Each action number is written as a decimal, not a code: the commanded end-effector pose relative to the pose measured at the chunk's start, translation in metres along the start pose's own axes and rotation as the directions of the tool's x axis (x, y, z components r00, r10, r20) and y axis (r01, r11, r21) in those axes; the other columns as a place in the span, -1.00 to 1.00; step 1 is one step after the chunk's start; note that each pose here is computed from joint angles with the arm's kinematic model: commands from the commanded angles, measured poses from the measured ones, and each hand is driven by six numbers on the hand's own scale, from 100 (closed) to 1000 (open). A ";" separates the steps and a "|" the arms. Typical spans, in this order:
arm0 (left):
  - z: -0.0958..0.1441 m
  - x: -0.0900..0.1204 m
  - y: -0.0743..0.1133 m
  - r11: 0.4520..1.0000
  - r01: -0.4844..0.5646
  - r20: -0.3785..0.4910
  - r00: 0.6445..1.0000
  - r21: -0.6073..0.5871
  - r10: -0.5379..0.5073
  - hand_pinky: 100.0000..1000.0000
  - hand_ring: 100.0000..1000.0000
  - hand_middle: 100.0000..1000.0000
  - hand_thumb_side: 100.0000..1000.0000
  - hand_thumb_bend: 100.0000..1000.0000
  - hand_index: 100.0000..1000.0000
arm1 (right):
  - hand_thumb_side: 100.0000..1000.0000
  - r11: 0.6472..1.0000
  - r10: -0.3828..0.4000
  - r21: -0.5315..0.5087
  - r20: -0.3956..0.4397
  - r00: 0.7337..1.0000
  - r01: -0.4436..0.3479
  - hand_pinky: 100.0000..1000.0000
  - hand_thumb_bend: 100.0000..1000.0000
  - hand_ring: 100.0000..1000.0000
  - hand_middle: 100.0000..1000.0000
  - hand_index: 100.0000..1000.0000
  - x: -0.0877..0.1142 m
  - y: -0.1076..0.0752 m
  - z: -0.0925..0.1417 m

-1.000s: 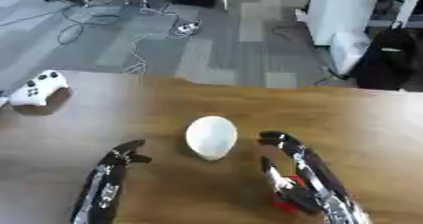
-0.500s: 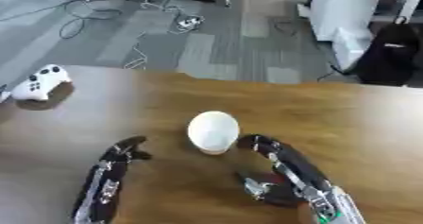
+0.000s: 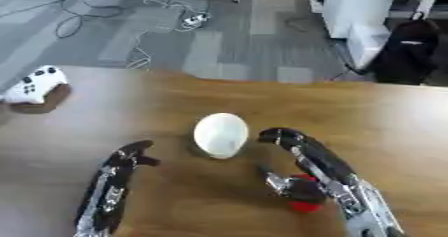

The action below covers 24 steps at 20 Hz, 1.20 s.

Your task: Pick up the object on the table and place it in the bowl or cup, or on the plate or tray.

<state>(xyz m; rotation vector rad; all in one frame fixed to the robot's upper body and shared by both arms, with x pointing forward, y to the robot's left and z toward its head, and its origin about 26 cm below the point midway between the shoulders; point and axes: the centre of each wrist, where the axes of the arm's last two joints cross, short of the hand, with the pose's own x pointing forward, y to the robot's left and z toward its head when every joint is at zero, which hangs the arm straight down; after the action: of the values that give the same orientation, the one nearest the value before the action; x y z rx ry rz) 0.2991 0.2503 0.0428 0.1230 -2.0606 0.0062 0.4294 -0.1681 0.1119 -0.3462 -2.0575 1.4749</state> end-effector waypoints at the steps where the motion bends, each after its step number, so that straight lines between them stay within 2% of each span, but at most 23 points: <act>1: -0.003 0.005 0.001 1.000 0.006 0.025 1.000 -0.009 -0.006 1.00 0.16 0.41 0.54 0.42 0.51 | 0.56 0.999 0.040 -0.015 0.004 0.999 -0.040 0.89 -0.43 0.68 0.66 0.71 -0.003 -0.016 -0.001; 8: -0.002 0.005 0.001 1.000 0.007 0.026 1.000 -0.010 -0.007 1.00 0.16 0.41 0.54 0.43 0.51 | 0.56 0.998 0.048 0.028 0.012 0.999 -0.048 0.89 -0.45 0.66 0.63 0.69 -0.006 -0.014 -0.003; 16: -0.002 0.004 0.001 1.000 0.008 0.025 1.000 -0.011 -0.007 1.00 0.16 0.41 0.54 0.43 0.51 | 0.56 0.993 0.073 0.098 -0.038 0.997 -0.069 0.84 -0.49 0.63 0.61 0.68 -0.018 0.009 0.004; 18: -0.001 0.004 0.002 1.000 0.009 0.024 1.000 -0.009 -0.009 1.00 0.22 0.41 0.55 0.43 0.51 | 0.56 0.993 0.073 0.098 -0.040 0.997 -0.069 0.84 -0.48 0.63 0.61 0.68 -0.022 0.012 0.007; 24: 0.000 0.003 0.005 1.000 0.018 0.021 1.000 -0.004 -0.018 1.00 0.26 0.41 0.55 0.42 0.51 | 0.55 0.994 0.075 0.086 -0.053 0.996 -0.071 0.84 -0.46 0.62 0.62 0.68 -0.036 0.002 0.018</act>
<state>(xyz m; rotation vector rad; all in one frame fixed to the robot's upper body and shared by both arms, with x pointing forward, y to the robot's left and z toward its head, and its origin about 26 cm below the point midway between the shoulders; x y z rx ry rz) 0.2965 0.2509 0.0396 0.1255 -2.0533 0.0038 0.4410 -0.1939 0.0800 -0.3909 -1.9240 1.5685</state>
